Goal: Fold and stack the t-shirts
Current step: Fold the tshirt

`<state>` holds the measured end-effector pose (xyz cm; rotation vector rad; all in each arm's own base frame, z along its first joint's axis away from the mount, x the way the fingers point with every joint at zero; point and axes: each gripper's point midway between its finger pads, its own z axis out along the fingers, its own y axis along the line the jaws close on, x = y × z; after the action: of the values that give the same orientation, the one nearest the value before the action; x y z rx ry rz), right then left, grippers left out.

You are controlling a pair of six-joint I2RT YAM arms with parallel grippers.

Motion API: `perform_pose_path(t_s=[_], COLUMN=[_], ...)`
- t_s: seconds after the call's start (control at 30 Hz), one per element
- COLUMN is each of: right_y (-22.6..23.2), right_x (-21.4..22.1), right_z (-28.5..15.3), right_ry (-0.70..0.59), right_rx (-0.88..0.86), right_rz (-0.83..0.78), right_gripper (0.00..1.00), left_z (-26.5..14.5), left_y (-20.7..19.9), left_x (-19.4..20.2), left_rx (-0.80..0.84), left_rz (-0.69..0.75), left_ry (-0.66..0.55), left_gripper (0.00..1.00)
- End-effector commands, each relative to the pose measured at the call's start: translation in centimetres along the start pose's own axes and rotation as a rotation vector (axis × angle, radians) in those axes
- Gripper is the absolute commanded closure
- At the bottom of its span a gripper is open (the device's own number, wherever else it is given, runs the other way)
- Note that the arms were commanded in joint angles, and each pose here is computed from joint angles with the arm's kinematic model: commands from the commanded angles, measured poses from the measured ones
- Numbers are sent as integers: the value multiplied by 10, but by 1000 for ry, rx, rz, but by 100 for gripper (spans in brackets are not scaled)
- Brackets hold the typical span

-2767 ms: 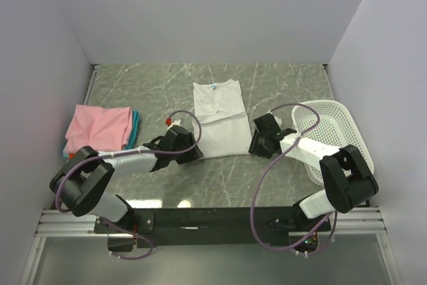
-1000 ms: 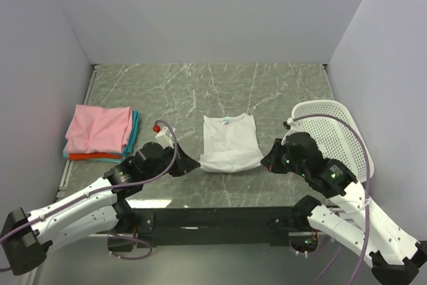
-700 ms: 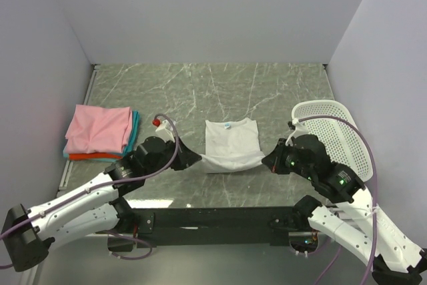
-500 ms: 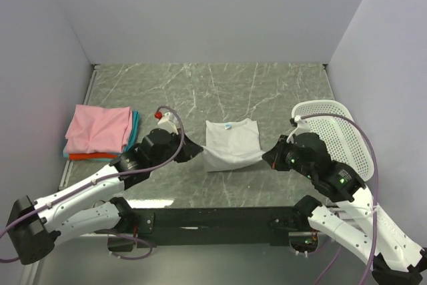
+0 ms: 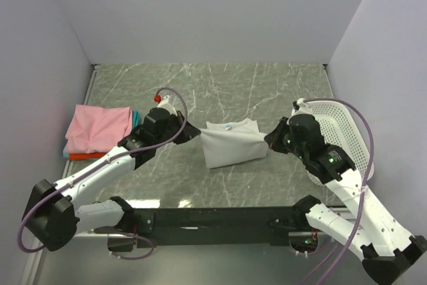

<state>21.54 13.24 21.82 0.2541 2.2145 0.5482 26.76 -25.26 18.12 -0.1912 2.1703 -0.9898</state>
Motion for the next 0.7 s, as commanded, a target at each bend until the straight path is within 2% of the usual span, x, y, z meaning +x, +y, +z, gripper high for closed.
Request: perform_pose_path(t_s=[0.0,0.27,0.67], right_y=[14,11,-8], right_x=[-39,-57,-77], right_z=[0,22,72], right_ry=[-104,-108,-103], right_rx=[-35,11,59], right_rz=[12,28,83], right_gripper=[100,100,100], left_z=[5,32,93], left_y=[-23,-19,10], left_x=[-22,-44,-58], left_rx=[85,93,51], left_rz=[43,50,25], left_ry=[-23,-16,71], left_gripper=[99,99,99])
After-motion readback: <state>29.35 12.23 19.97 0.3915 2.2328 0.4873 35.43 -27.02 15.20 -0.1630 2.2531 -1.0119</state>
